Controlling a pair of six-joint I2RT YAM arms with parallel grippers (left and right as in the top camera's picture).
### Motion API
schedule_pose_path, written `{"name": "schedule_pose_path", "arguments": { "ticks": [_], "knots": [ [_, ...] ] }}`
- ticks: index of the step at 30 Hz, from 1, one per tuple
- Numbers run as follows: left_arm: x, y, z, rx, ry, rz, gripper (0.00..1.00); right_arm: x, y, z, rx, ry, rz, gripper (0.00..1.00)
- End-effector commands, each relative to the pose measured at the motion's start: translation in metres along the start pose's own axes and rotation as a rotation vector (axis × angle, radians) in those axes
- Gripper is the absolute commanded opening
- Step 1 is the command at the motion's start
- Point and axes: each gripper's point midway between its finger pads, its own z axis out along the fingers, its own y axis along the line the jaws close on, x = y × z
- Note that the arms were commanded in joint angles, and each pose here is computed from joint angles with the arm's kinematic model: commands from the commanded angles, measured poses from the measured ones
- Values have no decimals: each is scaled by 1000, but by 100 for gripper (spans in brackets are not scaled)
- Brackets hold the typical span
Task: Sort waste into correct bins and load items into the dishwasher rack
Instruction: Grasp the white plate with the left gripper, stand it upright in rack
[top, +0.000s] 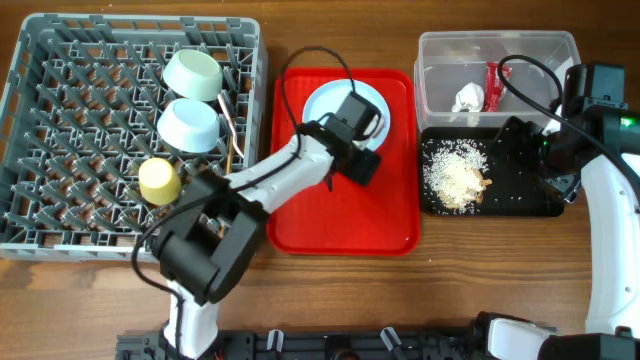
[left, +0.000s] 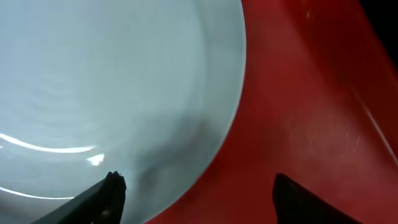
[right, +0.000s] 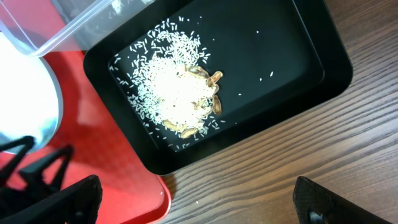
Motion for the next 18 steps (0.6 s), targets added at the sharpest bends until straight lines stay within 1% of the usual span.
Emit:
{"name": "schedule_pose_path", "arguments": {
  "ticks": [1, 2, 4, 7, 10, 12, 13, 14, 15, 16, 18],
  "knots": [
    [15, -1, 10, -29, 58, 58, 47, -1, 1, -4, -8, -15, -13, 99],
    [19, 0, 10, -29, 73, 58, 41, -1, 1, -4, -8, -15, -13, 99],
    [28, 1, 9, -32, 111, 56, 17, -1, 1, -4, -8, -15, -13, 99],
    [28, 1, 8, -31, 114, 55, 4, -1, 1, -4, -8, -15, -13, 99],
    [24, -3, 1, -28, 105, 61, 4, -1, 1, -4, -8, -13, -13, 99],
    [3, -8, -26, -24, 50, 66, 4, 0, 1, -4, -7, -12, -12, 99],
    [-18, -11, -55, -20, -16, 42, 4, 0, 1, -4, -7, -12, -12, 99],
    [-31, -14, -77, -2, -63, 13, 4, 0, 1, -4, -7, -12, -13, 99],
    [-42, -17, -96, 33, -102, 8, 4, 0, 1, -4, -7, -12, -12, 99],
    [-59, -17, -129, 85, -177, -7, 4, 0, 1, -4, -7, -11, -13, 99],
    [-78, -5, -178, 138, -294, -36, 4, 0, 1, -4, -7, -11, -13, 99]
  ]
}}
